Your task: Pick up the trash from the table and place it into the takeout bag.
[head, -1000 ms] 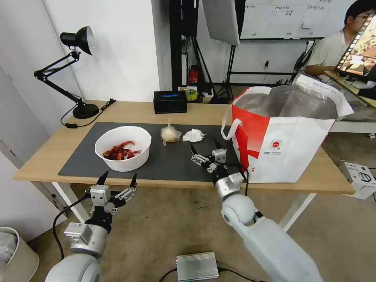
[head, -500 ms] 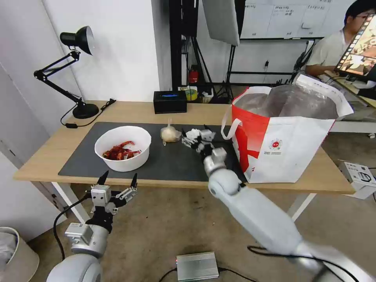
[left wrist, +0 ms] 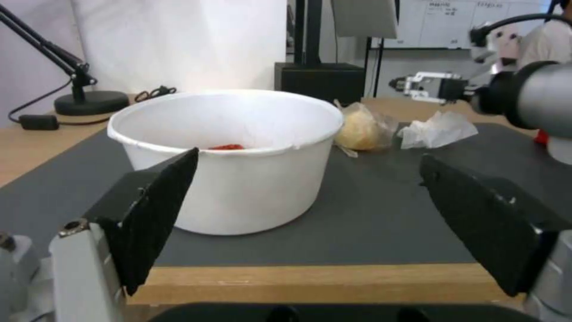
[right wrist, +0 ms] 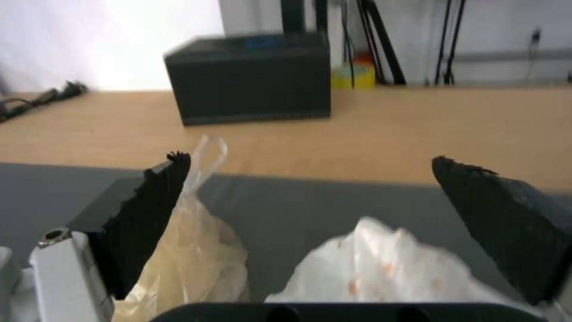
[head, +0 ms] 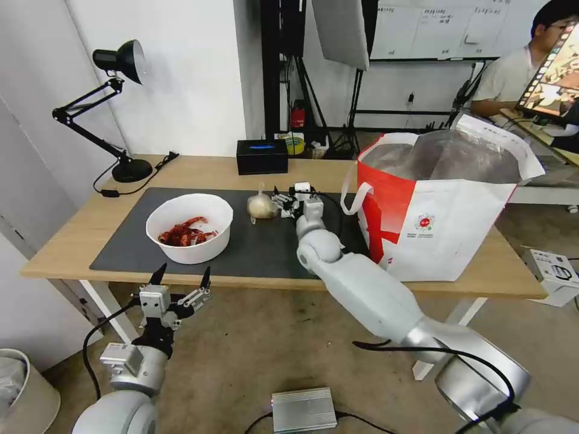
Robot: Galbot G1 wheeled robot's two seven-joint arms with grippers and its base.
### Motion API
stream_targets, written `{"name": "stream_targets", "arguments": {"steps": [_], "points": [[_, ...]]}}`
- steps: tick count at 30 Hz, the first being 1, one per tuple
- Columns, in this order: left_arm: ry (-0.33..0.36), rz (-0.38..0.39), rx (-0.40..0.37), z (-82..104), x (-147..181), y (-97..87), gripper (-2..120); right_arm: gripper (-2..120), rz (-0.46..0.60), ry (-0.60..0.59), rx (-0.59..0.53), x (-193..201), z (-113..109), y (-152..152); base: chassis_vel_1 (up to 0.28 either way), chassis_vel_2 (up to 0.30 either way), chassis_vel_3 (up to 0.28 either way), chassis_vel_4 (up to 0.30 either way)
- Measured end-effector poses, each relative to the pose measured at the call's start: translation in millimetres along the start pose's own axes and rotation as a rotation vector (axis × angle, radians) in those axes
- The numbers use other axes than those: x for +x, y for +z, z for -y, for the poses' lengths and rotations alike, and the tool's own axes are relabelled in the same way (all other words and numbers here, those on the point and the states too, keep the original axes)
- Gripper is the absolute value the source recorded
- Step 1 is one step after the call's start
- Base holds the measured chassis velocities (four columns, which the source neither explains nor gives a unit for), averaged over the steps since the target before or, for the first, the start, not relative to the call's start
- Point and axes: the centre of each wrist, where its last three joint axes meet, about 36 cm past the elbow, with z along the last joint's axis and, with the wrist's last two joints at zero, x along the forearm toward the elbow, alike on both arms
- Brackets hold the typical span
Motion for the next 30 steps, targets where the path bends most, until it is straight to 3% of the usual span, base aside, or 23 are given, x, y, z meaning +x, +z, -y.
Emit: {"name": "stream_targets", "arguments": {"steps": [6, 26, 30], "points": [[0.012, 0.005, 0.004, -1.1, 1, 1.5, 100, 100, -0.092, 0.058, -0.021, -9, -2, -1, 0.000, 0.000, 0.000, 0.000], [0.028, 0.005, 0.011, -2.1, -1, 5.4, 100, 100, -0.166, 0.101, -0.011, -26, -9, 18, 0.000, 0.000, 0.000, 0.000], [0.028, 0.004, 0.015, -1.4, -2, 6.7, 100, 93, -0.173, 0.104, -0.010, -26, -8, 19, 0.000, 0.000, 0.000, 0.000]]}}
